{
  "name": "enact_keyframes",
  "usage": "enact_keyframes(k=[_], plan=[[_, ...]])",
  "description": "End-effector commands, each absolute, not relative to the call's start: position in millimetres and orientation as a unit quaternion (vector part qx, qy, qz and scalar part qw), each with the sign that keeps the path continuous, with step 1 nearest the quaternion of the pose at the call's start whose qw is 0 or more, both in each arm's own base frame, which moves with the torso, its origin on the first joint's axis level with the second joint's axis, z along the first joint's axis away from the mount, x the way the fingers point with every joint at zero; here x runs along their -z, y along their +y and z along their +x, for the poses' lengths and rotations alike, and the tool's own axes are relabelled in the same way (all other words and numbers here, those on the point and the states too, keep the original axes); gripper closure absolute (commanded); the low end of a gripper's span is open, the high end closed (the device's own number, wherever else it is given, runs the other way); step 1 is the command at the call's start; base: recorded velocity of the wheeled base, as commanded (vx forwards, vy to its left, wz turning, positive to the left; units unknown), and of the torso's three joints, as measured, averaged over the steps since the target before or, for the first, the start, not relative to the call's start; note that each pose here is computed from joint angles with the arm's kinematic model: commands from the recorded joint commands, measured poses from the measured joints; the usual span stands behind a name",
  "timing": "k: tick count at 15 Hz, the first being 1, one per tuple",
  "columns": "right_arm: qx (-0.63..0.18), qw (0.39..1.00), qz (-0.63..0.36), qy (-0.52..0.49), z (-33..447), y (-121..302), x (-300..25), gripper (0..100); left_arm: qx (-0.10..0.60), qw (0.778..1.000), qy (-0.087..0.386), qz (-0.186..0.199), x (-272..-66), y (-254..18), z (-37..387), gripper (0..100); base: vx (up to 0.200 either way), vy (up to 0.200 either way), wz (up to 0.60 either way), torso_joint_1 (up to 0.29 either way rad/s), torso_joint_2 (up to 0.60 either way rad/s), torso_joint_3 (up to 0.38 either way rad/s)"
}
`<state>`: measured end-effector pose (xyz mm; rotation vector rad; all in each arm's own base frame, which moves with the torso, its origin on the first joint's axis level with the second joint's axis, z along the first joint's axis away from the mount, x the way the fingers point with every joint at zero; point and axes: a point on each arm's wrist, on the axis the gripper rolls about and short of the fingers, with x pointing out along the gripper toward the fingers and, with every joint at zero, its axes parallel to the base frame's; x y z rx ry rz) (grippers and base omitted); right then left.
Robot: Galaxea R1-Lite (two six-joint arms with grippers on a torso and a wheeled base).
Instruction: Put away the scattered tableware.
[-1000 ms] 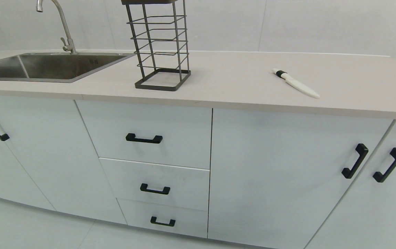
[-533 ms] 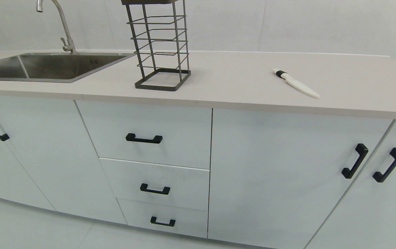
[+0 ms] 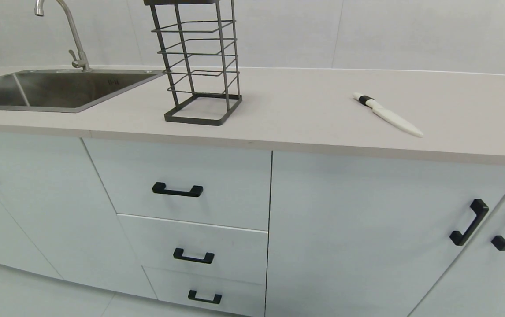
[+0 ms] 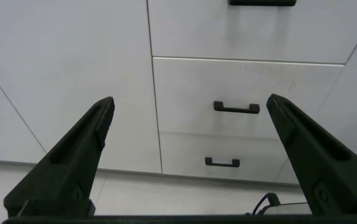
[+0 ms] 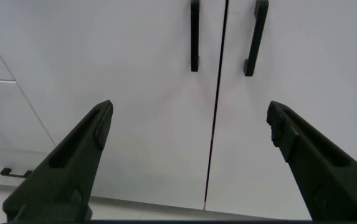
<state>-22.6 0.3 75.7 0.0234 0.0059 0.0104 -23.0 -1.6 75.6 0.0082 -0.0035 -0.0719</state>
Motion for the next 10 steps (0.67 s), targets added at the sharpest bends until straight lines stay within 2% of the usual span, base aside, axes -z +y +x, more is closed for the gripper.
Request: enact_keyframes(k=[1,2,5,10], plan=[[-0.005,1.000,0.012,0.003,-22.6,0.3,-75.7,0,0.036,0.999,-0.002,0.004,-75.8,-1.6,-22.9,0,0.000,0.000,-0.60,-0.007,0.00,0.007],[-0.005,1.000,0.012,0.003,-22.6,0.3,-75.7,0,0.036,0.999,-0.002,0.004,-75.8,-1.6,-22.9,0,0.000,0.000,0.00,0.000,0.00,0.000],[-0.006,1.000,0.012,0.004,-22.5,0.3,-75.7,0,0.037,0.999,-0.002,0.003,-75.8,-1.7,-22.9,0,0.000,0.000,-0.60,0.001,0.00,0.004],[-0.005,1.000,0.011,0.004,-22.5,0.3,-75.7,0,0.037,0.999,-0.002,0.003,-75.8,-1.7,-22.9,0,0.000,0.000,0.00,0.000,0.00,0.000]])
